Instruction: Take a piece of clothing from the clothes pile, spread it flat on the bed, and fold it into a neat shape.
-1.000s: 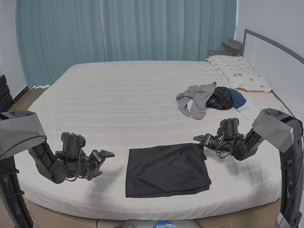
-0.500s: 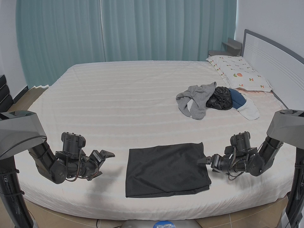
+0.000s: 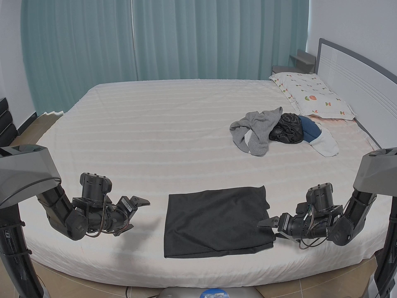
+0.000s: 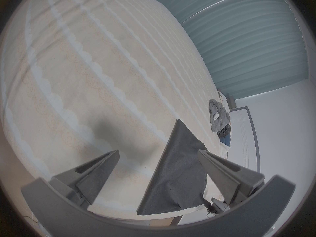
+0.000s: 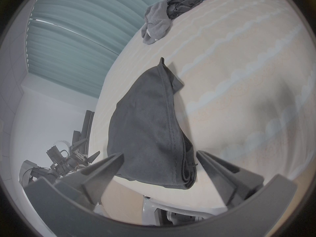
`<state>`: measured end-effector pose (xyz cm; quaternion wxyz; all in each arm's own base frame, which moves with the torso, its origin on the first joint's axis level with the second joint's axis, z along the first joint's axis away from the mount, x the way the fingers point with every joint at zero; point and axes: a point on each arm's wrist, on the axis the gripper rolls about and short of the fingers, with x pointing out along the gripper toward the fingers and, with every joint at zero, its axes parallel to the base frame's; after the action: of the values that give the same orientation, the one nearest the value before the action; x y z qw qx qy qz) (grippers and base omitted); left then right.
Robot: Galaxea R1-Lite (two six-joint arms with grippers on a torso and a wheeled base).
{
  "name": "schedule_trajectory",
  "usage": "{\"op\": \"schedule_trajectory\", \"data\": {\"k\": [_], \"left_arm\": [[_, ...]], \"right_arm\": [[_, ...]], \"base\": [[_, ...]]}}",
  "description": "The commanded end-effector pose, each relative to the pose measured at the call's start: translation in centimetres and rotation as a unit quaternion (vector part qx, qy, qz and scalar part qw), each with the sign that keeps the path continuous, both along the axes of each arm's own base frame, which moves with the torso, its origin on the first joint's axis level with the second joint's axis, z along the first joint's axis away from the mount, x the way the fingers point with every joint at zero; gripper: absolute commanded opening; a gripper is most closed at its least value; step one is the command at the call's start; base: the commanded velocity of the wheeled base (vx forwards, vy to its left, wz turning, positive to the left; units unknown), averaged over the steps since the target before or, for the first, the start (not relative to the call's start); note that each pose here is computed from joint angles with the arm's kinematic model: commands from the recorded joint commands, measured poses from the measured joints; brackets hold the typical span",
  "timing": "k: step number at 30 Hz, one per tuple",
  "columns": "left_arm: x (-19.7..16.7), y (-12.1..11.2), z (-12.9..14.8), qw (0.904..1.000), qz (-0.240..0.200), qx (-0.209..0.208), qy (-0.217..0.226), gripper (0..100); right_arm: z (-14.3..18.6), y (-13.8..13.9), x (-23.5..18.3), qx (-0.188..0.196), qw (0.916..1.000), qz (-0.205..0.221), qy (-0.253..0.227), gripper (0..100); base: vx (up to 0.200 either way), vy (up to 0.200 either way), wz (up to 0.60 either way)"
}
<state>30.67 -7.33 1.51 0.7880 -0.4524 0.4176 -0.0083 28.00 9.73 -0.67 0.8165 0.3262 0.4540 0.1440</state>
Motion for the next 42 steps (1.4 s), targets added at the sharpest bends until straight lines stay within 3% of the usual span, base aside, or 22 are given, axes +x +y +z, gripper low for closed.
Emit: {"op": "schedule_trajectory", "data": {"k": [1, 11, 26, 27, 34, 42], "left_arm": [[0.0, 0.0, 0.0, 1.0, 0.0, 0.0, 0.0, 100], [0.1, 0.0, 0.1, 1.0, 0.0, -0.002, 0.001, 100], [0.1, 0.0, 0.1, 1.0, 0.002, -0.002, 0.0, 100], [0.2, 0.0, 0.1, 1.0, 0.002, -0.002, 0.0, 100], [0.2, -0.1, 0.2, 1.0, 0.0, -0.005, -0.004, 100], [0.4, -1.0, 0.3, 0.9999, -0.013, -0.006, -0.006, 100]], "right_arm": [[-0.9, 0.1, -0.1, -0.007, 0.9999, 0.003, 0.015, 0], [0.1, -1.4, -0.9, -0.011, 0.9997, -0.018, 0.009, 0], [0.1, -1.7, -1.9, -0.024, 0.9996, -0.006, 0.013, 0], [0.0, -1.7, -1.9, -0.025, 0.9996, -0.005, 0.014, 100], [0.6, -1.6, -1.6, -0.016, 0.9998, -0.007, -0.001, 100], [1.1, -1.5, -0.9, -0.007, 0.9996, -0.012, -0.024, 100]], "base": [[0.0, 0.0, 0.0], [0.0, 0.0, 0.0], [0.0, 0.0, 0.0], [0.0, 0.0, 0.0], [0.0, 0.0, 0.0], [0.0, -0.2, 0.0]]}}
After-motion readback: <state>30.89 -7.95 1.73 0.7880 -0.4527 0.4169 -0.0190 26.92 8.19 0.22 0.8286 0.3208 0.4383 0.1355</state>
